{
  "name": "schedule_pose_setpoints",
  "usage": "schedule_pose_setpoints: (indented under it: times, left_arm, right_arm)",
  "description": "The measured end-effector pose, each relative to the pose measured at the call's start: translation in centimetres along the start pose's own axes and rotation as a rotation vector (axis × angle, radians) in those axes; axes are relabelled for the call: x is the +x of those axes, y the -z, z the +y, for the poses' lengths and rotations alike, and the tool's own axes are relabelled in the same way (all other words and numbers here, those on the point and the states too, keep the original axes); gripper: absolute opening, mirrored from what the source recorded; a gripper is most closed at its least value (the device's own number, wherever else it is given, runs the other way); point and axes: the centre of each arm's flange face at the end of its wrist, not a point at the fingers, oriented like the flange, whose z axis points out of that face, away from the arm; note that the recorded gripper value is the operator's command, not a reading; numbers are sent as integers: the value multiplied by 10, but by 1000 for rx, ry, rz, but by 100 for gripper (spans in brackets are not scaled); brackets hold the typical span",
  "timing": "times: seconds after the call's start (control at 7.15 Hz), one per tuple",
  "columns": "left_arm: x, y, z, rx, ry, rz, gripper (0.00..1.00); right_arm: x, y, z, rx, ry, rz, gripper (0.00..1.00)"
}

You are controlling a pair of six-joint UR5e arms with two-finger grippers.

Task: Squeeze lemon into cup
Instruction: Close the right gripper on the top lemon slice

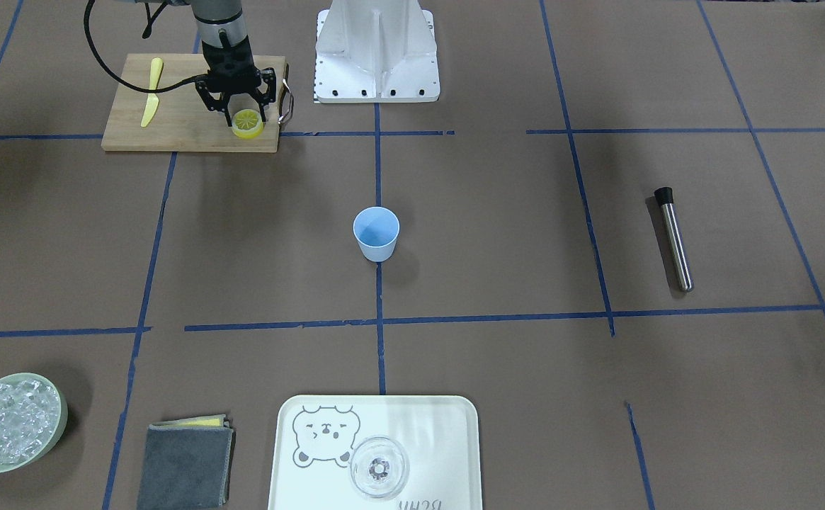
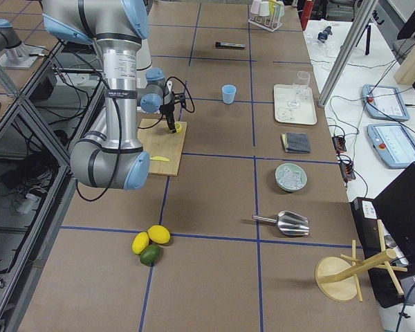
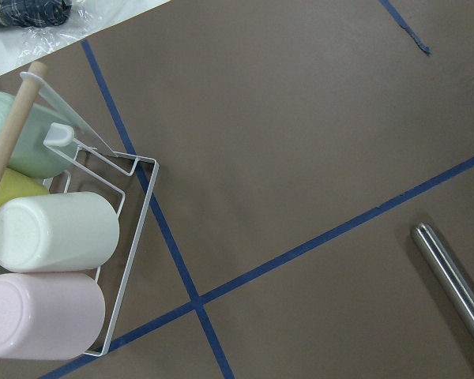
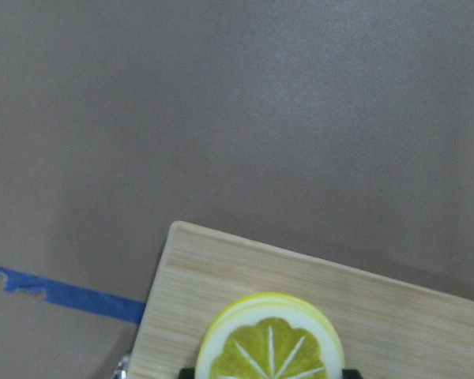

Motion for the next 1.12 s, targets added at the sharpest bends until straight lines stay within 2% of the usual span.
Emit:
schedule_pose_setpoints:
  times: [0.7, 1.12]
  left_arm:
    - [0, 0, 0, 0, 0, 0, 100]
    - [0, 0, -1, 1, -1, 0, 100]
  right_arm:
    - [0, 6, -3, 5, -4, -10, 62]
    - [2, 25, -12, 17, -17, -24, 62]
